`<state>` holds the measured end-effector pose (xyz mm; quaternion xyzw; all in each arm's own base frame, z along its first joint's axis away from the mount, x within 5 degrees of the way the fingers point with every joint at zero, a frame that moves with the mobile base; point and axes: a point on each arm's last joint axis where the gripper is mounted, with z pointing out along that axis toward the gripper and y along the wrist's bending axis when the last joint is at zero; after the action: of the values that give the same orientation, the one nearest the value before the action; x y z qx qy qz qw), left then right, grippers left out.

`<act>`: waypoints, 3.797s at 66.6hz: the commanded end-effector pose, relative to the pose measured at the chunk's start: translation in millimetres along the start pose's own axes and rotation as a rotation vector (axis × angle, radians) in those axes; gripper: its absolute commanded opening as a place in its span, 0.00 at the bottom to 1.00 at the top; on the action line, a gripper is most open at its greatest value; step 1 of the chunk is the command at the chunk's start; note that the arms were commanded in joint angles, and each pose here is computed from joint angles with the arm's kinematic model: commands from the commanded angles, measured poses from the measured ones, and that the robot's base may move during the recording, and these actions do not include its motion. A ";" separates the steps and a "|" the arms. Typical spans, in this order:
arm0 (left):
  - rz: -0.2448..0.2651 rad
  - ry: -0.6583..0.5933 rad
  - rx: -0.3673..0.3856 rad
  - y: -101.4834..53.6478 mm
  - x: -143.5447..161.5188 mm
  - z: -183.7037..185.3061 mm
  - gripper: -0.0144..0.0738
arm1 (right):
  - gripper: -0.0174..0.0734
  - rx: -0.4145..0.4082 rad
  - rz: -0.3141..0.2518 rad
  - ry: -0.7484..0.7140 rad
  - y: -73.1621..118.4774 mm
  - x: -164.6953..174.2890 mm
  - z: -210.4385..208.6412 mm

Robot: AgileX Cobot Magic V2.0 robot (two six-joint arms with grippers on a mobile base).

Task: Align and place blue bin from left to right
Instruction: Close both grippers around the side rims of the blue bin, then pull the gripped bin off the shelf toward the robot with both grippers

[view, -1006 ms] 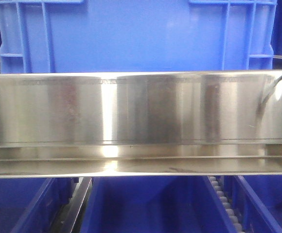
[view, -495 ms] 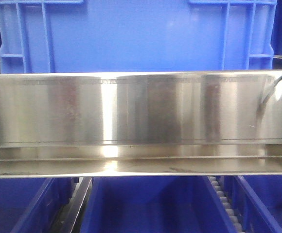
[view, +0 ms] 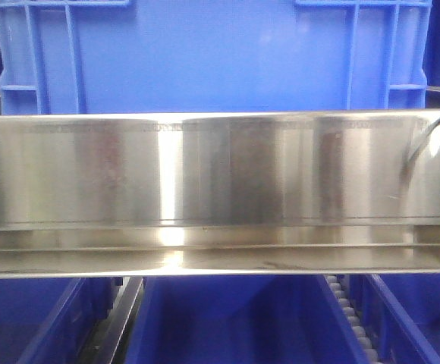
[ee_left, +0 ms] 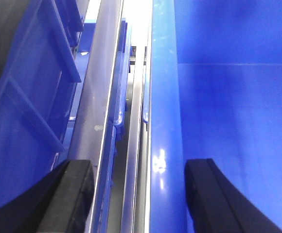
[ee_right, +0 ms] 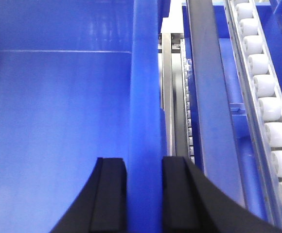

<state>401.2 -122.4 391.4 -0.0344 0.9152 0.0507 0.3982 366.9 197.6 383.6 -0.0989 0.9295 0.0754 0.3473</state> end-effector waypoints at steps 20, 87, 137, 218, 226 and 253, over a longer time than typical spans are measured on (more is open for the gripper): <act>-0.042 0.029 0.059 -6.7 1.9 -3.1 0.04 | 0.11 0.004 0.000 -0.023 -2.2 -3.3 -4.7; -0.071 -0.028 0.118 2.3 -5.6 -49.0 0.04 | 0.11 -0.035 0.030 -0.140 -5.4 -10.1 -68.2; -0.092 -0.134 0.136 -7.2 55.6 -168.1 0.04 | 0.10 -0.059 0.087 -0.240 3.4 79.5 -164.9; -0.029 -0.166 0.159 -6.1 93.5 -196.8 0.04 | 0.11 -0.049 0.033 -0.235 19.5 123.4 -187.5; -0.030 -0.163 0.161 -6.3 93.7 -196.8 0.04 | 0.11 -0.049 0.031 -0.235 19.5 123.4 -187.5; -0.030 -0.164 0.161 -6.2 93.7 -196.8 0.04 | 0.11 -0.049 0.031 -0.235 19.5 123.4 -187.5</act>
<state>197.8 -146.9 447.1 -0.0325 0.8953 0.0149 0.4440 153.6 156.9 433.0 -0.0687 0.9045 0.0748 0.4143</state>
